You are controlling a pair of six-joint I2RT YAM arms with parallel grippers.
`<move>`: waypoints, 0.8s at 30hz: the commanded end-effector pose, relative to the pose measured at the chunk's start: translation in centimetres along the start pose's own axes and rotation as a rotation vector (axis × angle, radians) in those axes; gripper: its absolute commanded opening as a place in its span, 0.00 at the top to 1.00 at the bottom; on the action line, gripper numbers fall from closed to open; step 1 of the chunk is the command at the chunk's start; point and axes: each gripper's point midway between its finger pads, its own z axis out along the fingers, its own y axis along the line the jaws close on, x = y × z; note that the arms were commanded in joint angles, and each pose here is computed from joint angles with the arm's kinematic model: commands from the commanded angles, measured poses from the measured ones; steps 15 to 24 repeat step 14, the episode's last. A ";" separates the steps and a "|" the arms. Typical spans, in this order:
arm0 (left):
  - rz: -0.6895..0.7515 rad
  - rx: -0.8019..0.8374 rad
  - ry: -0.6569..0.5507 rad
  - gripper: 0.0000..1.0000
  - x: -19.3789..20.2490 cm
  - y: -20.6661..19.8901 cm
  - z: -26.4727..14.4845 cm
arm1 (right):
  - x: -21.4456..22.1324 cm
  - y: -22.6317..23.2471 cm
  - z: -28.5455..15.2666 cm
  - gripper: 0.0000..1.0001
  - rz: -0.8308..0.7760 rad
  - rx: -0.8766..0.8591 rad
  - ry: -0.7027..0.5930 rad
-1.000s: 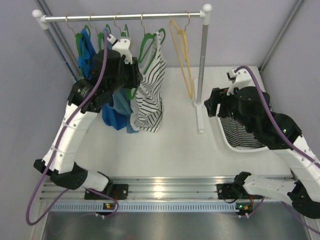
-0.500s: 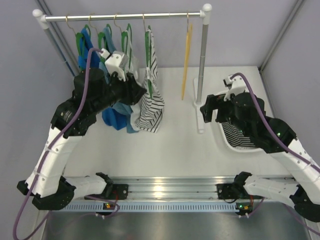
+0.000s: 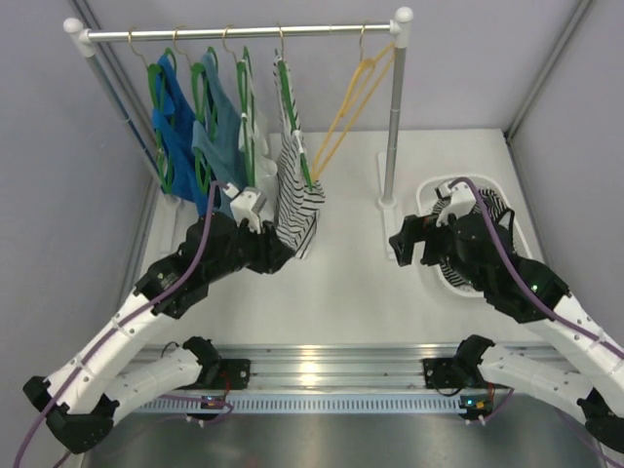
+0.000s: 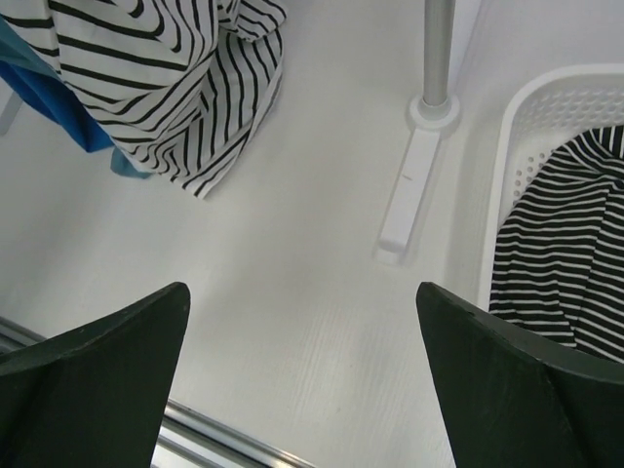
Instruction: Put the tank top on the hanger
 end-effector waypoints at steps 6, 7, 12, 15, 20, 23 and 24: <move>-0.097 0.028 -0.051 0.56 4.0 1.3 2.2 | 4.6 -0.8 1.4 0.00 0.112 0.007 0.019; -0.102 0.018 -0.034 0.56 5.1 1.8 2.5 | 5.1 -0.9 1.5 0.00 0.126 0.012 0.025; -0.094 0.012 -0.009 0.56 6.3 2.3 2.9 | 7.0 -1.6 2.6 0.00 0.140 0.065 0.071; -0.082 0.014 -0.005 0.55 6.4 2.3 2.9 | 6.7 -1.9 2.8 0.00 0.150 0.097 0.062; -0.082 0.014 -0.005 0.55 6.4 2.3 2.9 | 6.7 -1.9 2.8 0.00 0.150 0.097 0.062; -0.082 0.014 -0.005 0.55 6.4 2.3 2.9 | 6.7 -1.9 2.8 0.00 0.150 0.097 0.062; -0.082 0.014 -0.005 0.55 6.4 2.3 2.9 | 6.7 -1.9 2.8 0.00 0.150 0.097 0.062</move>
